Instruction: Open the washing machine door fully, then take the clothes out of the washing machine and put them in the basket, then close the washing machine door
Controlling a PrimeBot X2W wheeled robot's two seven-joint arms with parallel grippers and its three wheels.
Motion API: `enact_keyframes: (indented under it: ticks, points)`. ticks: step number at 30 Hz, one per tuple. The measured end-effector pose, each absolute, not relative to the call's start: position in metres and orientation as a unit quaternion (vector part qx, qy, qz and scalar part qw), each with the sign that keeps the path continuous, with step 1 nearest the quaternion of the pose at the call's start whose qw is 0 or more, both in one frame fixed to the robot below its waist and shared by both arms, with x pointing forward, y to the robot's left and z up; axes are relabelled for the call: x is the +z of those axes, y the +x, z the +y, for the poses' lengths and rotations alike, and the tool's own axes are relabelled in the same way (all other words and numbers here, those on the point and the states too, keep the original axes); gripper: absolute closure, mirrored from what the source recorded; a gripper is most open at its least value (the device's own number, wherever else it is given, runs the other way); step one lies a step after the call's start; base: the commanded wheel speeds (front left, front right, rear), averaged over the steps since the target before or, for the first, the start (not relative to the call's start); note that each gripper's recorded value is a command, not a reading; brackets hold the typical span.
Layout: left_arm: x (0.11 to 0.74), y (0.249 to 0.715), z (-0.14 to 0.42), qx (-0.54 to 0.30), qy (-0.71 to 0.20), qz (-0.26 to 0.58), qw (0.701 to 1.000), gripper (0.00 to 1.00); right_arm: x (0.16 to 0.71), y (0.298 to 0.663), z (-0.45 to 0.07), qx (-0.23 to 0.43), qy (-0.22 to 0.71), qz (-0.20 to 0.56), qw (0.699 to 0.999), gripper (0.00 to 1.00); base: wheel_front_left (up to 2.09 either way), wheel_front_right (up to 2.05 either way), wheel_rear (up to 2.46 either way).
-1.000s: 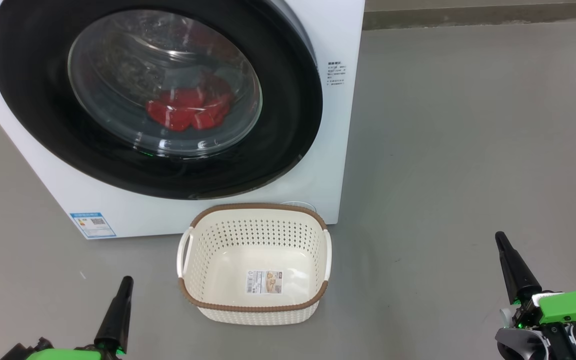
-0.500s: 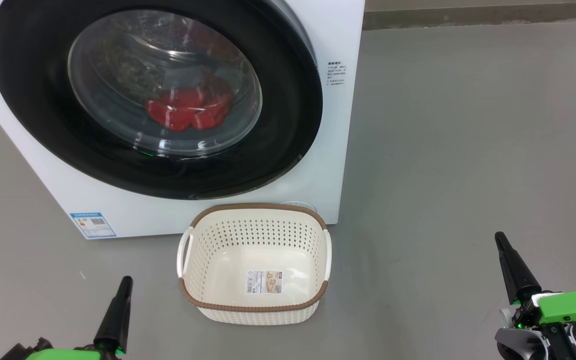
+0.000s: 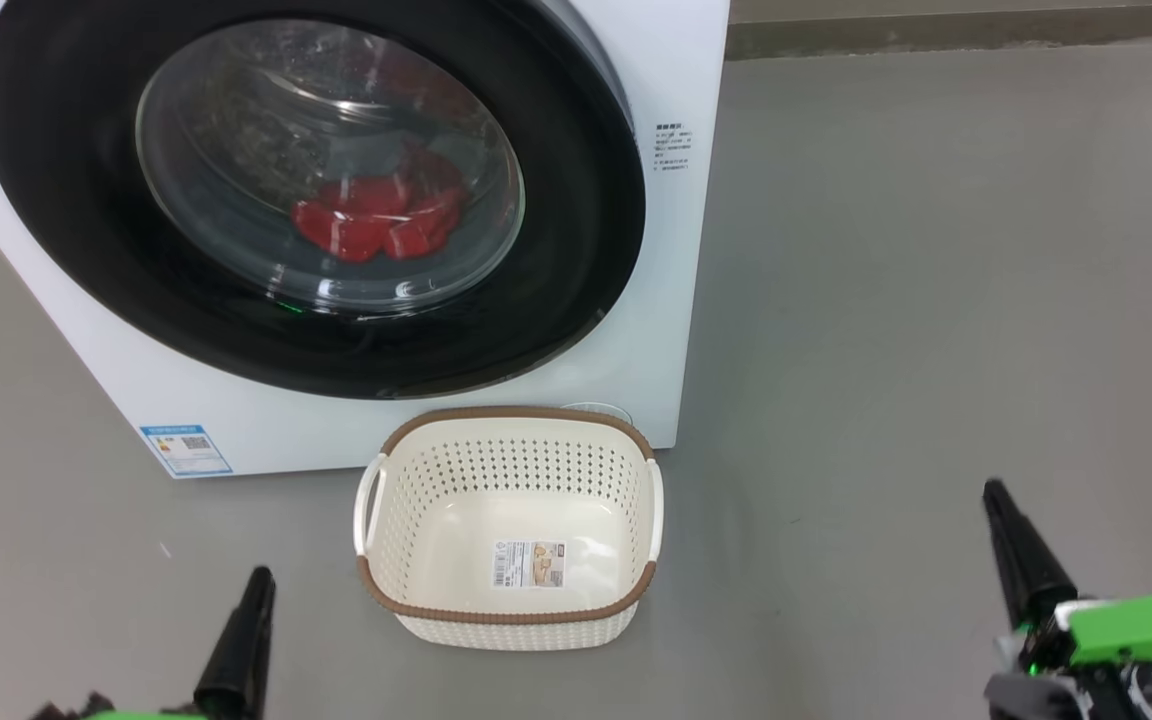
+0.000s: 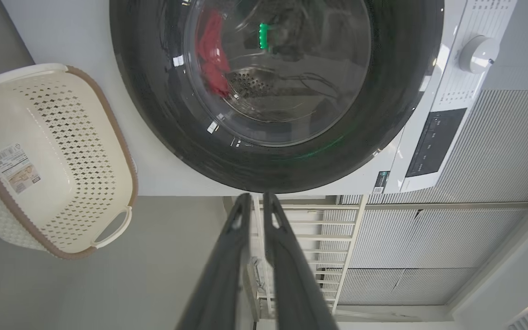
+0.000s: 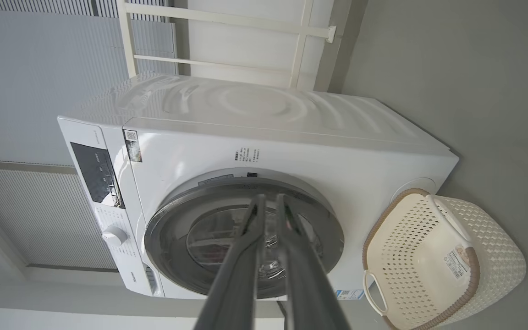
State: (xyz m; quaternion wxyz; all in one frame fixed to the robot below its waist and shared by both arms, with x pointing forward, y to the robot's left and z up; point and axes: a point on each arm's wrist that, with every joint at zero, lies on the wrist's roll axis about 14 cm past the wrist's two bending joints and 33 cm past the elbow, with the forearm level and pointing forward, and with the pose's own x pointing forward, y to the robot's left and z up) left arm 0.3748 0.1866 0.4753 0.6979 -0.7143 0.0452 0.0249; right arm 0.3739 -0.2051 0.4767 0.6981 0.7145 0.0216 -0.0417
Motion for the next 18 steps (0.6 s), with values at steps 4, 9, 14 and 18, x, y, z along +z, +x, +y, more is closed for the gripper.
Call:
enact_keyframes:
  ticks: [4, 9, 14, 18]
  points:
    - [0.455, 0.364, 0.183, 0.047, -0.718, 0.068, 0.692, 0.0, 0.453, 0.362, -0.201, -0.067, 0.72, 0.046, 0.69, 0.0, 0.0, 0.0, 0.0]
    - [0.43, 0.35, 0.177, 0.072, -0.721, 0.097, 0.683, 0.0, 0.427, 0.346, -0.194, -0.095, 0.724, 0.075, 0.679, 0.0, 0.0, 0.0, 0.0]
    - [0.432, 0.351, 0.173, 0.068, -0.72, 0.097, 0.684, 0.0, 0.429, 0.348, -0.189, -0.09, 0.722, 0.077, 0.681, 0.0, 0.0, 0.0, 0.0]
    - [0.432, 0.352, 0.171, 0.069, -0.718, 0.096, 0.686, 0.0, 0.431, 0.351, -0.187, -0.089, 0.722, 0.075, 0.683, 0.0, 0.0, 0.0, 0.0]
